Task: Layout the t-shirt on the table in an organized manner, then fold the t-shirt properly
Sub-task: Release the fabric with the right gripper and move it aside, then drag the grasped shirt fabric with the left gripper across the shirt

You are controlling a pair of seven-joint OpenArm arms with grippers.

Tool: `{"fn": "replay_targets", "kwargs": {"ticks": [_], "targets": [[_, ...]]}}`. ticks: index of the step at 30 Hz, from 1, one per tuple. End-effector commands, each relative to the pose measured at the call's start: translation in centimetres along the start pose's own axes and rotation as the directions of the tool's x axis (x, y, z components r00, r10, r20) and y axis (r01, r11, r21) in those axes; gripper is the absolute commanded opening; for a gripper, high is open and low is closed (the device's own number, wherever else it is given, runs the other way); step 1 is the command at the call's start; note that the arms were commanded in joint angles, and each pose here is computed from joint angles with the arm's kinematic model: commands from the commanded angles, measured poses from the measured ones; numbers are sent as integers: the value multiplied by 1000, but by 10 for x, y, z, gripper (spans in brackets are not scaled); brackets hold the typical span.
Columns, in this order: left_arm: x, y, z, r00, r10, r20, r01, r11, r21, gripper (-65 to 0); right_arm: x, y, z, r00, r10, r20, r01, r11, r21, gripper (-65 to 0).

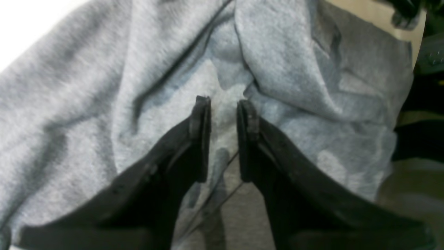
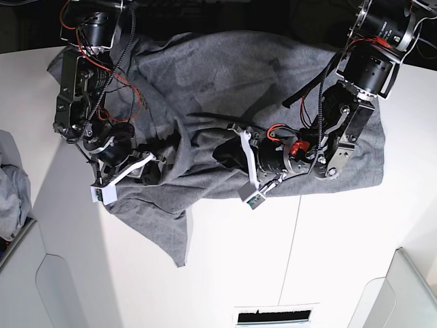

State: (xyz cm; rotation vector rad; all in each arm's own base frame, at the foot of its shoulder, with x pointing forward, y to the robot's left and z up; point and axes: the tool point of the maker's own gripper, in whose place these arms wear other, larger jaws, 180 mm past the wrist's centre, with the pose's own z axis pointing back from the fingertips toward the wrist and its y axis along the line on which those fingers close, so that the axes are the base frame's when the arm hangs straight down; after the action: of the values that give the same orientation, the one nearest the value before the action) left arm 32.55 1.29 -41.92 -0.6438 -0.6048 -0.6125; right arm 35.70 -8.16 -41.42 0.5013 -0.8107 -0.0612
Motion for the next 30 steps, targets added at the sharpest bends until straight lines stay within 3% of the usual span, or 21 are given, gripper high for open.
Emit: {"fn": "replay_targets", "kwargs": {"ticks": [1, 6, 12, 17, 23, 24, 26, 27, 30], "targets": [[16, 3, 5, 999, -33, 40, 33, 999, 7, -497, 17, 3, 2, 999, 24, 45, -24, 1000, 7, -650], [8, 27, 15, 997, -82, 10, 80, 992, 94, -497, 29, 0, 13, 994, 100, 53, -100, 995, -8, -650], [-19, 60, 25, 997, -49, -64, 60, 979, 194, -497, 53, -45, 47, 986, 157, 54, -150, 981, -124, -650], [-49, 82, 35, 993, 12, -116, 16, 972, 234, -497, 58, -90, 73, 990, 133, 39, -121, 967, -223, -650], [-52, 88, 38, 993, 21, -113, 8, 969, 247, -497, 73, -130, 108, 990, 74, 123, -37, 958, -283, -650], [-51, 87, 37, 994, 21, -109, 7, 970, 245, -497, 73, -133, 111, 989, 68, 130, -28, 958, -286, -587], [-51, 85, 35, 994, 22, -106, 4, 971, 240, -497, 71, -135, 113, 990, 47, 136, -6, 957, -288, -402], [-50, 84, 34, 994, 23, -104, 2, 972, 237, -497, 69, -133, 113, 990, 34, 138, 5, 961, -277, -347], [-48, 79, 29, 995, 25, -100, -2, 974, 226, -497, 60, -126, 111, 992, -10, 129, 40, 973, -228, -334]]}}
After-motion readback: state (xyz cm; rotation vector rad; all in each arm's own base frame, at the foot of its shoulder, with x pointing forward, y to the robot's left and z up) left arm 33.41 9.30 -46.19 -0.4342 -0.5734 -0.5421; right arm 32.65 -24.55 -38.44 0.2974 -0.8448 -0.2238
